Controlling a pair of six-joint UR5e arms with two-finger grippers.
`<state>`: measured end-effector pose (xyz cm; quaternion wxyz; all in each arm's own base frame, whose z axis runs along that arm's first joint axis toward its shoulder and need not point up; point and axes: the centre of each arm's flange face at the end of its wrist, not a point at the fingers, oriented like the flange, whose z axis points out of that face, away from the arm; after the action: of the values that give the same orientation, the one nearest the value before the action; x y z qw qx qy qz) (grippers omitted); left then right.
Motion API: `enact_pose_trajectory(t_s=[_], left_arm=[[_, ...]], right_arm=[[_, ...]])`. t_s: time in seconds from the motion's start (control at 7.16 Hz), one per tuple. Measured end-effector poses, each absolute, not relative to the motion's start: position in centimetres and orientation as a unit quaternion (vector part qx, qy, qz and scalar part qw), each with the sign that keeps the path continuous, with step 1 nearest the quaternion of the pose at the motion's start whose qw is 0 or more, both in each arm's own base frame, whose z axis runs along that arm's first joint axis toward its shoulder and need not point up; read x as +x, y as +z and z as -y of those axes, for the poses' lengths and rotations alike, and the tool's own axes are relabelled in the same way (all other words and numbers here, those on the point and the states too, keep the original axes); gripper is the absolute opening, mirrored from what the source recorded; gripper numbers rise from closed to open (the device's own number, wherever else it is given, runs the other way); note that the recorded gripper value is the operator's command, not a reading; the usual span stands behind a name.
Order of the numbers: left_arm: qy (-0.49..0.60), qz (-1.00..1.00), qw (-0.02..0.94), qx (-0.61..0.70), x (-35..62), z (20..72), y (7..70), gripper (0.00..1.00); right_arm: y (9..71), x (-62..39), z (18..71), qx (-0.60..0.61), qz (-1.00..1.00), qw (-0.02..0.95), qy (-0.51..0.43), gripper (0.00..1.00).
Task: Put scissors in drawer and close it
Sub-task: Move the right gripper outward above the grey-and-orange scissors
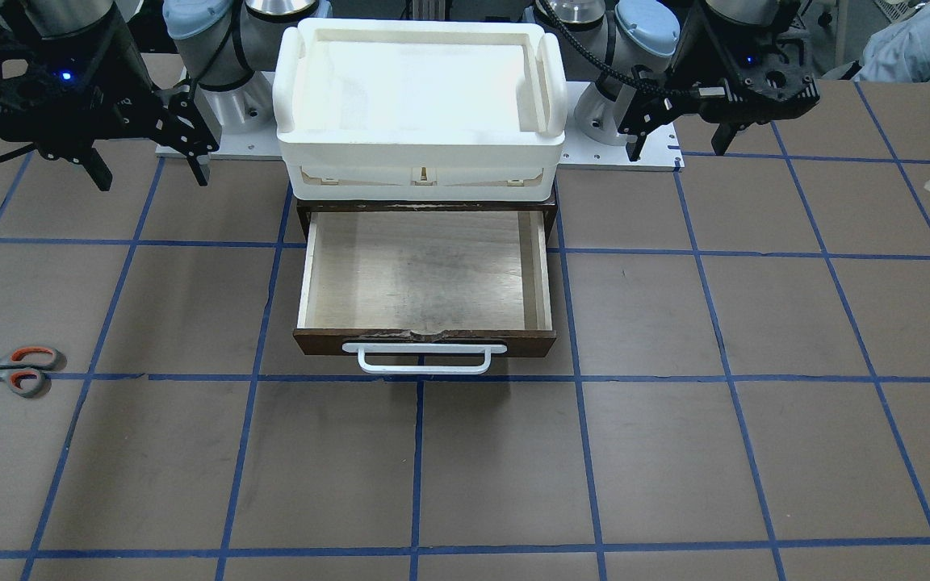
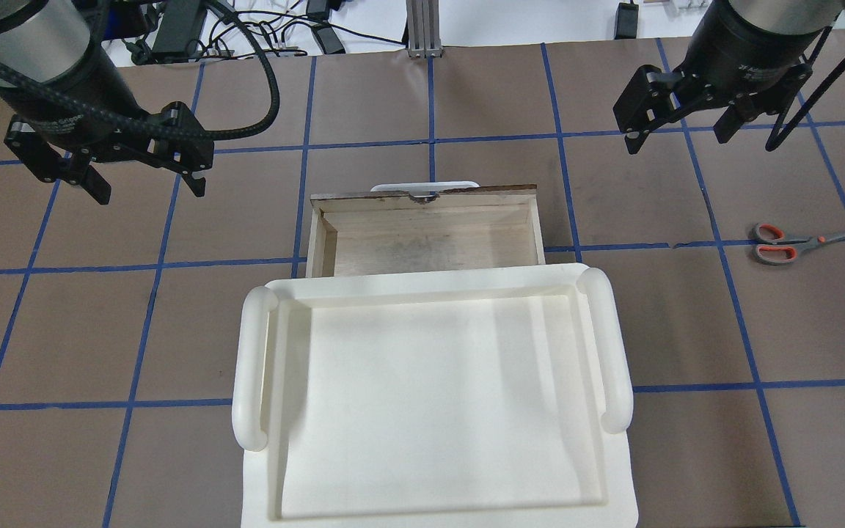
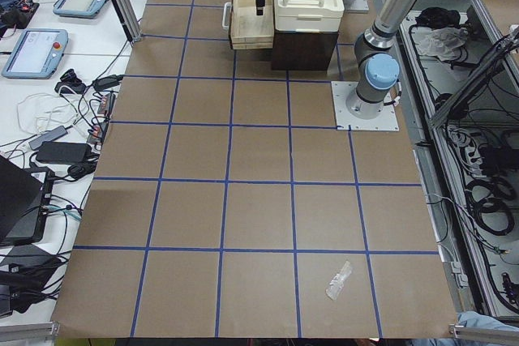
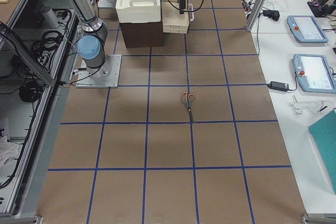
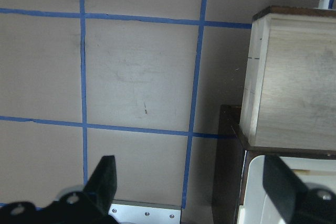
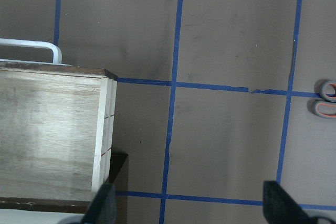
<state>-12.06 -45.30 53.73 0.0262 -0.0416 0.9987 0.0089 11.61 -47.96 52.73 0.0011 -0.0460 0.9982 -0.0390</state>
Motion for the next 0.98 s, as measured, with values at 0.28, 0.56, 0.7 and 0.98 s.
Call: enact_pose_trajectory(t_s=[0.28, 0.56, 0.7, 0.98], left_arm=[[0.009, -0.999, 0.026, -0.042, -12.1, 45.3, 53.7, 1.00], [0.010, -0.999, 0.026, -0.042, -12.1, 45.3, 53.7, 1.00], [0.010, -0.999, 0.025, -0.042, -12.1, 45.3, 53.6, 1.00], [0.010, -0.999, 0.025, -0.042, -12.1, 45.3, 53.6, 1.00]], right_arm=[[52.8, 11.7, 48.0, -0.043, -0.998, 0.005, -0.043, 1.00], [53.0, 10.9, 48.9, -0.023, -0.997, 0.006, -0.070, 1.00], [53.0, 9.3, 49.7, 0.018, -0.997, 0.006, -0.080, 1.00], [51.5, 4.9, 51.8, 0.130, -0.988, 0.005, -0.078, 1.00]])
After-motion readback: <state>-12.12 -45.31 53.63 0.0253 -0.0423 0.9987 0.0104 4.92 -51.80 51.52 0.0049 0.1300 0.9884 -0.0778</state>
